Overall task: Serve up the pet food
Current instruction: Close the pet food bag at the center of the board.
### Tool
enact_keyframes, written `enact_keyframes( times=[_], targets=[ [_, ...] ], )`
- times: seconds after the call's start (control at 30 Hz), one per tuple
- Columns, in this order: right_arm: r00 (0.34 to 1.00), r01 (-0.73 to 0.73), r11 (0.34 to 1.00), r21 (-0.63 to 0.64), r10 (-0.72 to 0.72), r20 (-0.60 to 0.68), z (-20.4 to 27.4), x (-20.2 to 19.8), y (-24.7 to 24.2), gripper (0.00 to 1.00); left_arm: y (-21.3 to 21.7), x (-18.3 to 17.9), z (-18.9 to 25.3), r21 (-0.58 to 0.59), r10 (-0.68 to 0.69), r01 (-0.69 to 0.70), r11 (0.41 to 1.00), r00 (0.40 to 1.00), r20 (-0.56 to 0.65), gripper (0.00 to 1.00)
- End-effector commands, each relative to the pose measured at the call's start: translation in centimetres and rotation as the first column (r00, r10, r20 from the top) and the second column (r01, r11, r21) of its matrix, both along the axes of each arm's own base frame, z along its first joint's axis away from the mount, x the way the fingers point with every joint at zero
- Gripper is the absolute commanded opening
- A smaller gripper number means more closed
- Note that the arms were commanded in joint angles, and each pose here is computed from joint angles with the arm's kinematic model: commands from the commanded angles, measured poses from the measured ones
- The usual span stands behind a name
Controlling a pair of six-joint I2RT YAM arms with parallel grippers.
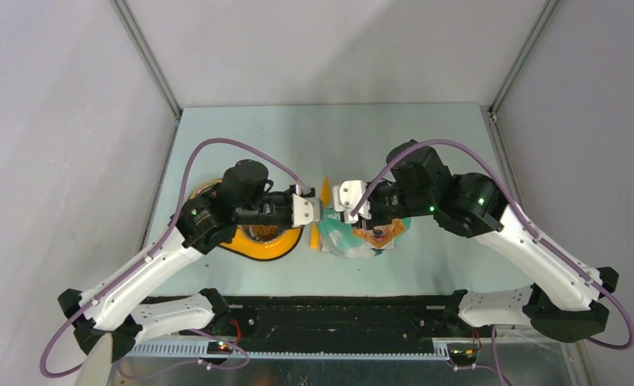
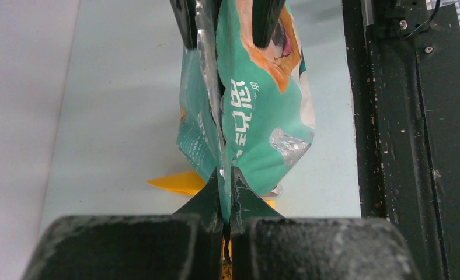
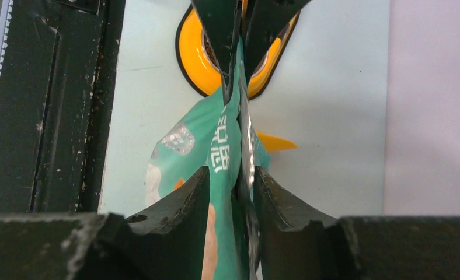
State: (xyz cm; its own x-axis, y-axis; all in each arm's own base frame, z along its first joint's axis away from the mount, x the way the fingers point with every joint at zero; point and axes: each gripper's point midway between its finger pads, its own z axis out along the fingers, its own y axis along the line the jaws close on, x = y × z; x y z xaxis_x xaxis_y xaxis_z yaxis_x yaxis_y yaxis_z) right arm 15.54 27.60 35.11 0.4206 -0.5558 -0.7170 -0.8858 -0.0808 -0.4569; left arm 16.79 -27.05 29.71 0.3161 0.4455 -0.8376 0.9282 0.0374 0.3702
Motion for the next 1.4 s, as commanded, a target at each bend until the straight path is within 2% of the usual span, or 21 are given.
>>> enact_keyframes(
  times=[0.0,0.07,0.13,0.17,0.47,0.5,0.53,0.57,0.6,0.67,0.7,0.77,0.87,0.97,1.0,1.03,1.1,1.27,1.3,1.33,1.37],
  targets=[
    [1.0,0.01,1.0,0.02,-0.01,0.023,0.2,1.1,1.8,0.36,-0.3,-1.0,6.3,-0.177,-0.029,0.051,0.983,0.992,0.122,0.0],
    [1.0,0.017,1.0,-0.017,-0.017,0.008,-0.4,1.3,1.9,0.29,-0.3,-1.0,6.4,-0.18,-0.03,0.052,0.982,0.992,0.124,0.0],
    [1.0,0.013,0.998,-0.059,-0.014,-0.014,-1.0,1.2,1.7,0.13,-0.2,-1.1,6.4,-0.185,-0.028,0.052,0.981,0.991,0.128,0.0],
    [1.0,0.011,0.997,-0.073,-0.013,-0.027,-1.1,1.0,1.4,0.02,-0.2,-1.1,6.4,-0.186,-0.029,0.052,0.981,0.991,0.127,0.0],
    [0.999,0.023,0.999,-0.042,-0.024,-0.029,-0.1,0.1,1.4,0.0,-0.2,-1.0,6.1,-0.181,-0.019,0.04,0.983,0.993,0.116,0.0],
    [0.999,0.036,0.998,-0.046,-0.037,-0.024,-0.3,0.2,1.3,0.05,-0.1,-0.9,6.1,-0.18,-0.014,0.034,0.983,0.993,0.114,0.0],
    [0.998,0.059,0.996,-0.066,-0.06,-0.008,-0.7,0.5,1.1,0.21,-0.1,-0.9,6.1,-0.181,-0.012,0.032,0.983,0.994,0.111,0.0],
    [0.996,0.087,0.992,-0.088,-0.086,0.01,-1.1,1.0,0.7,0.29,-0.1,-0.9,6.0,-0.178,-0.008,0.027,0.984,0.994,0.107,0.0],
    [0.996,0.09,0.989,-0.116,-0.089,0.016,-1.6,1.0,0.2,0.42,0.0,-0.9,6.0,-0.177,-0.006,0.025,0.984,0.994,0.108,0.0],
    [0.993,0.115,0.98,-0.164,-0.111,0.031,-2.3,1.4,-0.6,0.5,0.1,-0.8,5.9,-0.174,0.002,0.017,0.985,0.994,0.107,0.0],
    [0.992,0.128,0.975,-0.18,-0.123,0.039,-2.5,1.6,-0.9,0.49,0.0,-0.7,6.0,-0.179,0.005,0.015,0.984,0.994,0.109,0.0],
    [0.988,0.153,0.971,-0.181,-0.149,0.039,-2.4,1.8,-1.1,0.45,0.0,-0.6,5.8,-0.182,0.012,0.008,0.983,0.994,0.108,0.0],
    [0.978,0.208,0.967,-0.151,-0.2,0.064,-1.5,2.4,-1.8,0.32,0.0,-0.3,5.5,-0.175,0.021,-0.002,0.984,0.994,0.108,0.0],
    [0.973,0.227,0.964,-0.14,-0.218,0.082,-1.1,2.5,-2.9,0.25,0.1,-0.1,5.3,-0.174,0.034,-0.015,0.985,0.993,0.111,0.0],
    [0.973,0.226,0.965,-0.136,-0.215,0.089,-0.9,2.3,-3.3,0.2,0.1,-0.1,5.6,-0.187,0.037,-0.015,0.982,0.992,0.117,0.0],
    [0.973,0.225,0.964,-0.142,-0.214,0.091,-1.1,2.2,-3.6,0.04,0.0,-0.1,5.4,-0.186,0.037,-0.015,0.982,0.993,0.115,0.0],
    [0.979,0.196,0.971,-0.136,-0.186,0.081,-0.8,1.5,-4.0,0.0,0.1,-0.2,5.6,-0.198,0.038,-0.012,0.98,0.992,0.124,0.0],
    [0.985,0.163,0.985,-0.061,-0.159,0.066,0.7,0.9,-3.6,0.0,0.0,0.2,6.0,-0.206,0.062,-0.035,0.978,0.991,0.123,0.01],
    [0.985,0.16,0.986,-0.042,-0.157,0.066,1.1,0.9,-3.3,0.0,-0.2,0.4,6.2,-0.208,0.069,-0.043,0.977,0.991,0.119,0.05],
    [0.986,0.155,0.987,-0.035,-0.153,0.062,1.2,0.8,-3.2,0.0,-0.3,0.1,6.2,-0.204,0.056,-0.03,0.979,0.991,0.12,0.22],
    [0.986,0.155,0.988,-0.024,-0.153,0.063,1.4,0.8,-3.1,0.0,-0.6,-0.3,6.4,-0.202,0.034,-0.008,0.979,0.991,0.128,0.31]
  ],
)
